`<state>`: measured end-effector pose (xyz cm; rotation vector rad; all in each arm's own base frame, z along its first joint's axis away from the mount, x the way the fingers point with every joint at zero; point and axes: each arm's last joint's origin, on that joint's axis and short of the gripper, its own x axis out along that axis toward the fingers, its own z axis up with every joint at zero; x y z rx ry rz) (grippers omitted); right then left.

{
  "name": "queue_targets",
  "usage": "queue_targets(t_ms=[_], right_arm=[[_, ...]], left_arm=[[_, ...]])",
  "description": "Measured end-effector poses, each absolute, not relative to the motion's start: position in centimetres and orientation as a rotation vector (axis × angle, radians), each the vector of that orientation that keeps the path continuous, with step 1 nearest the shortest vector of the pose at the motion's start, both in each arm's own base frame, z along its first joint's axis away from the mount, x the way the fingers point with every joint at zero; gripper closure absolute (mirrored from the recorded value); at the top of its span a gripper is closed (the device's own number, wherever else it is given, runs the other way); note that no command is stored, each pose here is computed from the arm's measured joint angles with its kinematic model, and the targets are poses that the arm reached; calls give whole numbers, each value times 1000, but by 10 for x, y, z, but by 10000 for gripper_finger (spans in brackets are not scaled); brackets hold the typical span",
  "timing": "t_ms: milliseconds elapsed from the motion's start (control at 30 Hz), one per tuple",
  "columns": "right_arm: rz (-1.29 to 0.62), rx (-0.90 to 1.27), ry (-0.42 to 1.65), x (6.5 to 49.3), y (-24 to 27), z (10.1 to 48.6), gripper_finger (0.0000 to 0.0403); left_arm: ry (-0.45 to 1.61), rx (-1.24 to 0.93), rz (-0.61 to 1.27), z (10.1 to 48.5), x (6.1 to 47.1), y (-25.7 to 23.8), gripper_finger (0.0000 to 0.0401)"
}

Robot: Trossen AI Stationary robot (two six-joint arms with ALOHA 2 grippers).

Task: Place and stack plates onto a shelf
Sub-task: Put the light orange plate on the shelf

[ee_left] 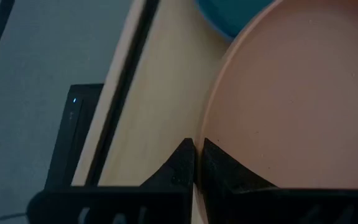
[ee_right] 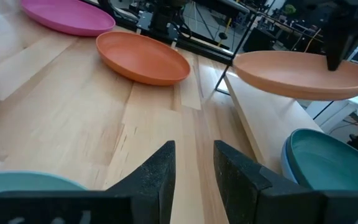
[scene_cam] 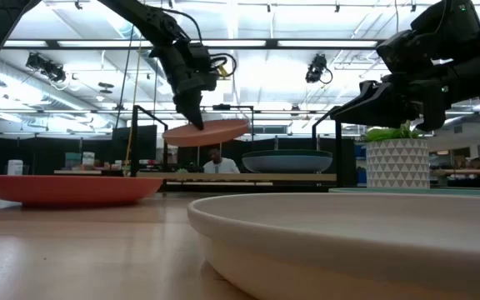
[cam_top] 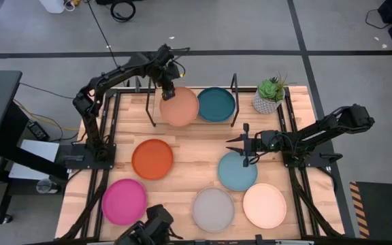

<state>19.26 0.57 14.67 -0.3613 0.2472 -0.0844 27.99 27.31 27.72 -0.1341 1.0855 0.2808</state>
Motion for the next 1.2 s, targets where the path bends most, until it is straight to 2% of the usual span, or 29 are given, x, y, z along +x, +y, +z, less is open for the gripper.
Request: queue_targets(t_ms=[500, 1200], right_arm=[[-84, -361, 249, 191, 6, 145, 288], [-82, -361, 250, 191, 6, 145, 288]], left_arm=[[1129, -323, 448, 250, 268, 302, 383], [1183, -269, 463, 248, 278, 292, 382]])
